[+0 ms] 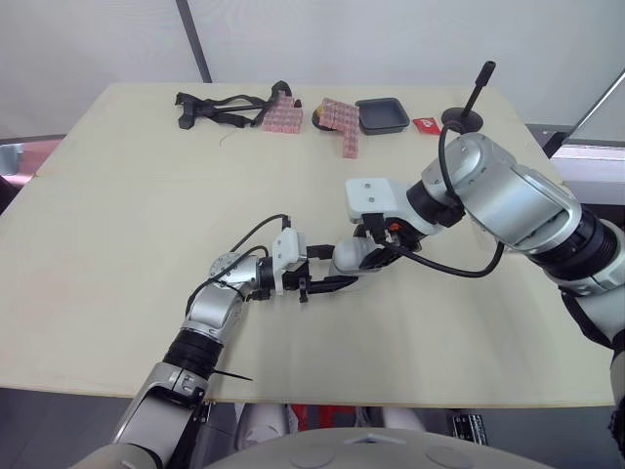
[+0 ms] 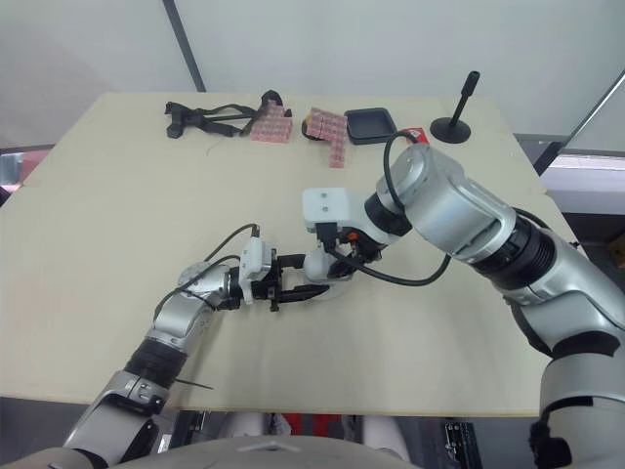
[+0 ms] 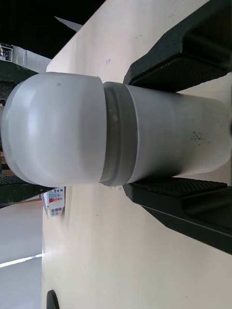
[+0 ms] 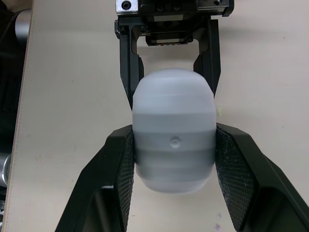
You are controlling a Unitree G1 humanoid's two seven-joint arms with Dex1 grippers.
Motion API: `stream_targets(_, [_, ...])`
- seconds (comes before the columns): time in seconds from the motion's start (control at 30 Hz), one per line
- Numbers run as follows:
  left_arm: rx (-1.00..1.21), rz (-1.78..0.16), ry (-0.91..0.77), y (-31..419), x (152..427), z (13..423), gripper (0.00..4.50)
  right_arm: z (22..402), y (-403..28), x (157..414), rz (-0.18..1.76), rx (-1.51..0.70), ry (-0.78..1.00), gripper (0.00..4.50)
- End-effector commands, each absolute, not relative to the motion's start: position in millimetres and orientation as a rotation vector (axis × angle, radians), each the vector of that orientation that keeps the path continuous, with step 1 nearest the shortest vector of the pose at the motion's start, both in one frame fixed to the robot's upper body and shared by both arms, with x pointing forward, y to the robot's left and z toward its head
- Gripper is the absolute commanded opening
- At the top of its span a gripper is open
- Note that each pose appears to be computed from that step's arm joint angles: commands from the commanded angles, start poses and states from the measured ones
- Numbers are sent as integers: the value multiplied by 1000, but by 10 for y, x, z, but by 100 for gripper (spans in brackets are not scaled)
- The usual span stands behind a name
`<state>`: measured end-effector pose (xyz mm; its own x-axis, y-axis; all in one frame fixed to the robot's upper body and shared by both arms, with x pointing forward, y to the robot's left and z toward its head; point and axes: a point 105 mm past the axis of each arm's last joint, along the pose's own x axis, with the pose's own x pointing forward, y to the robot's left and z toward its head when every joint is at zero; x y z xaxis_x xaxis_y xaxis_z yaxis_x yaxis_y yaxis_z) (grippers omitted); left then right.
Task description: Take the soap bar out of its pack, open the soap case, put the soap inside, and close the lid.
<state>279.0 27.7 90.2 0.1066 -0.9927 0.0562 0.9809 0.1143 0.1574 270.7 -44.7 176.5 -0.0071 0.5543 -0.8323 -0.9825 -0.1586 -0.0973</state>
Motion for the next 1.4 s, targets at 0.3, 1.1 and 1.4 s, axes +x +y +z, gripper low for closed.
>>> stream_targets(0.3, [111, -1470, -204, 252, 2755, 977, 221, 1606, -444, 2713, 1535, -892, 679, 326])
stream_targets(1.1, [115, -1478, -193, 287, 2743, 969, 221, 1580, -899, 2708, 1438, -831, 706, 447])
stream_targets(1.4, [122, -1474, -194, 329, 2755, 972, 221, 1539, -1166, 2763, 1408, -559, 587, 447])
